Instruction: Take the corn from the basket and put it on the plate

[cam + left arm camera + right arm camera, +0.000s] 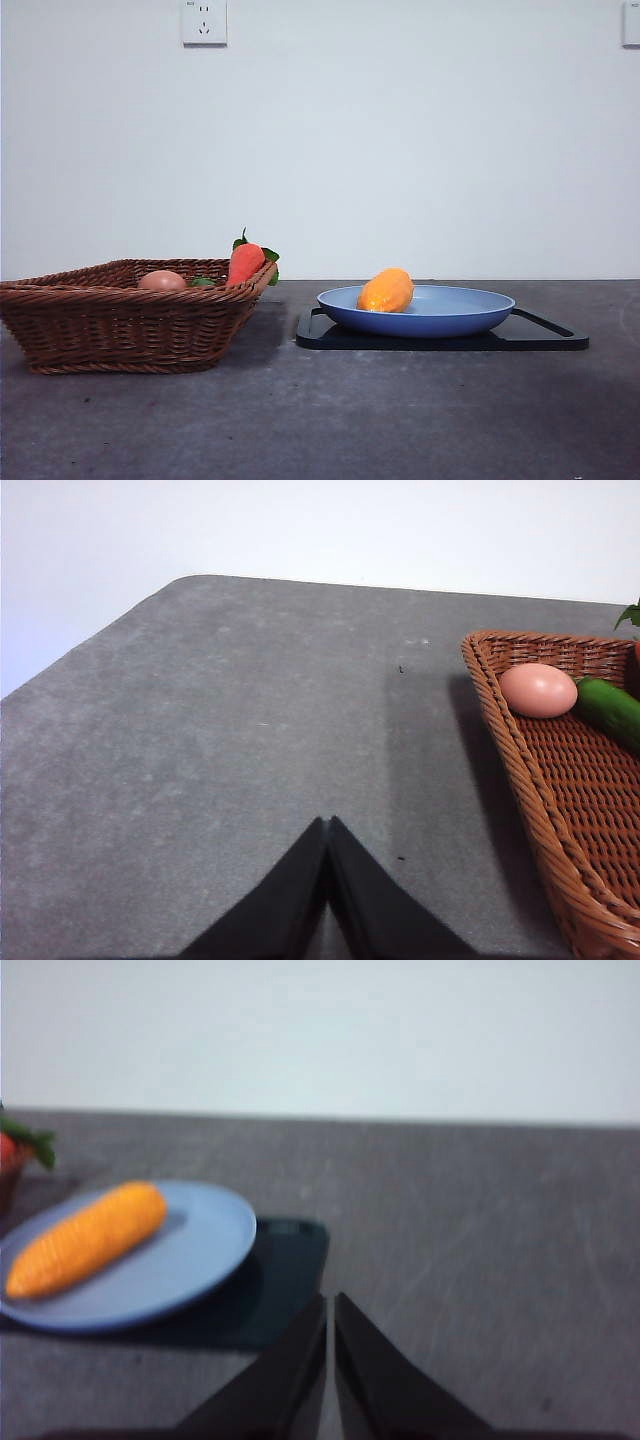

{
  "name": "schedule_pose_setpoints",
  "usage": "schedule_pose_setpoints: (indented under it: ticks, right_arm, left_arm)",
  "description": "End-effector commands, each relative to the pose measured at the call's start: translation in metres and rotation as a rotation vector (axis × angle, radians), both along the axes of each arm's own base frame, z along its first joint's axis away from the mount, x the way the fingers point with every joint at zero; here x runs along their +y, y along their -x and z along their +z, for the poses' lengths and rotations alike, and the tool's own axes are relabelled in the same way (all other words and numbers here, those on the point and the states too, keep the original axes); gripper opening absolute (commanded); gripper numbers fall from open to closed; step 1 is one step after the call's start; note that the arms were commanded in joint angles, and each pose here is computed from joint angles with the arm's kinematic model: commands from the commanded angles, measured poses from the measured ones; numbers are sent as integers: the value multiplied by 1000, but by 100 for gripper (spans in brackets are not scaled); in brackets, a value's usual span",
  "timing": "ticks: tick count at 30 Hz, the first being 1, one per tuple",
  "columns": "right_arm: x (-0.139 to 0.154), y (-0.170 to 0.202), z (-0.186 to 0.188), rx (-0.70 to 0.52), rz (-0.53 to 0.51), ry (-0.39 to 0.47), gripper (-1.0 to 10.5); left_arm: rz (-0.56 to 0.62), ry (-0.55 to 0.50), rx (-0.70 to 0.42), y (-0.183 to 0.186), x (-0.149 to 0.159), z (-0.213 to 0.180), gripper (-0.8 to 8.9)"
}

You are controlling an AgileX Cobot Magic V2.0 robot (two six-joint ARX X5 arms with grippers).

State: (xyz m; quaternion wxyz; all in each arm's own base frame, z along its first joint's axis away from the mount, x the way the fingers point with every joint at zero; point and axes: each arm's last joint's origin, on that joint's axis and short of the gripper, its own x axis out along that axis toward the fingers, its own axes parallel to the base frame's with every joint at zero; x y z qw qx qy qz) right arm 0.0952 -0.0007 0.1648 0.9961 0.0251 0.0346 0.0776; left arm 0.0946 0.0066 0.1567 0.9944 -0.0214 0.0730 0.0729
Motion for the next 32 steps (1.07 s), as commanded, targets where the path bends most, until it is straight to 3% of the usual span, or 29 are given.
schedule_pose_setpoints:
  ticks: [1,7,32]
  right_arm:
    - [0,-1,-7,23,5,-30,2]
    - [0,0,-14,94,3,-32,2]
    - [-2,-1,-13,82,-27,-34,2]
  left_arm:
    - [3,10,28,-1,0,-10,4]
    - [3,10,28,-1,0,-10,4]
    - [3,10,28,-1,0,-10,4]
